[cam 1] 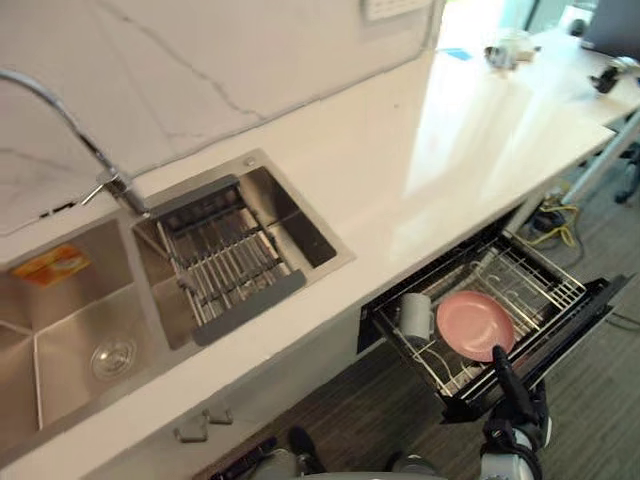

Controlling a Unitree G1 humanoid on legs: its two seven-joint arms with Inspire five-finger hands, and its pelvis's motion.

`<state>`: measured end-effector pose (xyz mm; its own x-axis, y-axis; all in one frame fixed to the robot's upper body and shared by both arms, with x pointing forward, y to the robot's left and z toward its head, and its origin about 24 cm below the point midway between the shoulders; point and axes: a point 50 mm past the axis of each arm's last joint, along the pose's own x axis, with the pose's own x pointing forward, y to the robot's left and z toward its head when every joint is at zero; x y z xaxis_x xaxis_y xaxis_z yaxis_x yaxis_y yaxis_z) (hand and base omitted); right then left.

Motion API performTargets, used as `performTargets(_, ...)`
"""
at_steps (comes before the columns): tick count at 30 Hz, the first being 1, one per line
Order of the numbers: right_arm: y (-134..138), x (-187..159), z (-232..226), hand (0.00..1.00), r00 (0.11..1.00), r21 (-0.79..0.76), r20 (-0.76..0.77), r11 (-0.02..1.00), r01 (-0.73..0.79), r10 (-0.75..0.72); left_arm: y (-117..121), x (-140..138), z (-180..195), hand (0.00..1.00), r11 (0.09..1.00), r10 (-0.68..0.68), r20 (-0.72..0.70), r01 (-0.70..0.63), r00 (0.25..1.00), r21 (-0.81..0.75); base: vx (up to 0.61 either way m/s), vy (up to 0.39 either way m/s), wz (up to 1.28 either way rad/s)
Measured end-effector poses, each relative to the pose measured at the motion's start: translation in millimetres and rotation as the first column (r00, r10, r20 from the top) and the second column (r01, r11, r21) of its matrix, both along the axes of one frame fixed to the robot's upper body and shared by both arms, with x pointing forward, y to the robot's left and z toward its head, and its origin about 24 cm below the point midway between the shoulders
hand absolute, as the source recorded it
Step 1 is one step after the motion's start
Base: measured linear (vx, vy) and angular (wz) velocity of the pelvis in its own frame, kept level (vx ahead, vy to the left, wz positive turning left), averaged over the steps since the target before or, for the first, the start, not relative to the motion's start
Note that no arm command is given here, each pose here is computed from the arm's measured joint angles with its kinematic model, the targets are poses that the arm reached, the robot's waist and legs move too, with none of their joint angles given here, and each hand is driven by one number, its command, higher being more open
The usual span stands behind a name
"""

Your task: Walk over to the sink, pick up the cup, carry it to the dishwasher, place the cup inside the dishwasher, then close the dishwasher door

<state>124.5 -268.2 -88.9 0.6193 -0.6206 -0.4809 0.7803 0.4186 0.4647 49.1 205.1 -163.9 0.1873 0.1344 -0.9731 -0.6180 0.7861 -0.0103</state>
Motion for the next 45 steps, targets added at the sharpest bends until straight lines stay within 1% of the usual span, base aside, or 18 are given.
performTargets(8,-12,46,9,1.00,0.991,-0.032,0.000,0.991,-0.131,0.132,1,-2,-1,1.00,1.000,0.005,0.039,-0.004,0.999,-0.005,-0.03,0.050,0.29)
performTargets(13,-9,80,22,1.00,0.978,-0.029,0.040,0.978,-0.206,0.207,6,-7,-1,1.00,1.000,0.025,0.048,-0.025,0.999,-0.005,-0.02,0.017,0.21)
performTargets(18,4,110,38,1.00,0.958,-0.032,0.121,0.966,-0.258,0.260,7,-10,-1,1.00,0.999,0.031,0.063,-0.029,0.998,-0.026,0.02,-0.028,0.17)
performTargets(22,25,117,42,1.00,0.907,-0.073,0.153,0.920,-0.386,0.393,8,-15,-2,1.00,0.999,0.037,0.084,-0.034,0.996,-0.034,-0.02,-0.014,-0.19)
performTargets(24,39,114,43,1.00,0.863,-0.104,0.145,0.875,-0.473,0.483,8,-14,-1,1.00,0.995,0.083,0.129,-0.075,0.988,-0.068,-0.04,0.003,-0.16)
performTargets(26,50,99,33,1.00,0.806,-0.137,0.080,0.807,-0.574,0.587,0,-19,-2,1.00,0.970,0.217,0.151,-0.195,0.964,-0.147,-0.04,0.000,-0.11)
performTargets(27,52,91,29,1.00,0.780,-0.145,0.051,0.777,-0.612,0.624,-2,-20,-2,1.00,0.961,0.247,0.156,-0.221,0.957,-0.166,0.00,0.000,0.00)
performTargets(30,79,45,-6,1.00,0.554,-0.070,-0.125,0.550,-0.832,0.823,-10,-19,-1,1.00,0.931,0.323,0.202,-0.272,0.924,-0.243,0.07,-0.006,0.02)
performTargets(31,84,37,-14,1.00,0.528,-0.029,-0.146,0.530,-0.847,0.836,-11,-15,0,1.00,0.923,0.343,0.222,-0.283,0.913,-0.261,0.10,-0.006,0.10)
performTargets(33,96,1,-42,1.00,0.532,0.132,-0.208,0.562,-0.816,0.821,-9,-7,3,1.00,0.899,0.390,0.250,-0.308,0.886,-0.312,0.14,-0.003,0.12)
performTargets(34,94,-1,-44,1.00,0.545,0.135,-0.227,0.581,-0.803,0.807,-8,-6,3,1.00,0.895,0.393,0.248,-0.307,0.885,-0.323,0.17,0.013,0.09)
performTargets(36,67,-8,-44,1.00,0.634,0.049,-0.323,0.682,-0.730,0.703,-6,-7,3,1.00,0.907,0.341,0.236,-0.253,0.910,-0.336,0.23,0.053,0.13)
performTargets(37,57,-12,-44,1.00,0.652,0.022,-0.354,0.703,-0.711,0.670,-5,-7,3,1.00,0.913,0.322,0.232,-0.237,0.918,-0.333,0.26,0.101,0.14)
performTargets(38,37,-21,-42,1.00,0.678,-0.025,-0.419,0.738,-0.674,0.604,-5,-6,3,1.00,0.932,0.248,0.227,-0.168,0.942,-0.321,0.24,0.126,0.17)
performTargets(39,23,-32,-42,1.00,0.681,-0.045,-0.479,0.760,-0.649,0.554,-2,-8,3,1.00,0.947,0.166,0.216,-0.095,0.962,-0.307,0.27,0.125,0.23)
performTargets(41,12,-52,-46,1.00,0.656,-0.034,-0.562,0.779,-0.626,0.504,11,-8,5,1.00,0.959,0.048,0.188,0.008,0.981,-0.283,0.27,0.056,0.43)
performTargets(43,11,-75,-53,1.00,0.611,0.021,-0.627,0.795,-0.607,0.483,21,-4,6,1.00,0.963,-0.034,0.150,0.073,0.988,-0.260,0.28,-0.049,0.73)
performTargets(45,21,-91,-61,1.00,0.578,0.089,-0.652,0.807,-0.584,0.490,24,1,6,1.00,0.965,-0.075,0.116,0.102,0.990,-0.244,0.23,-0.093,0.73)
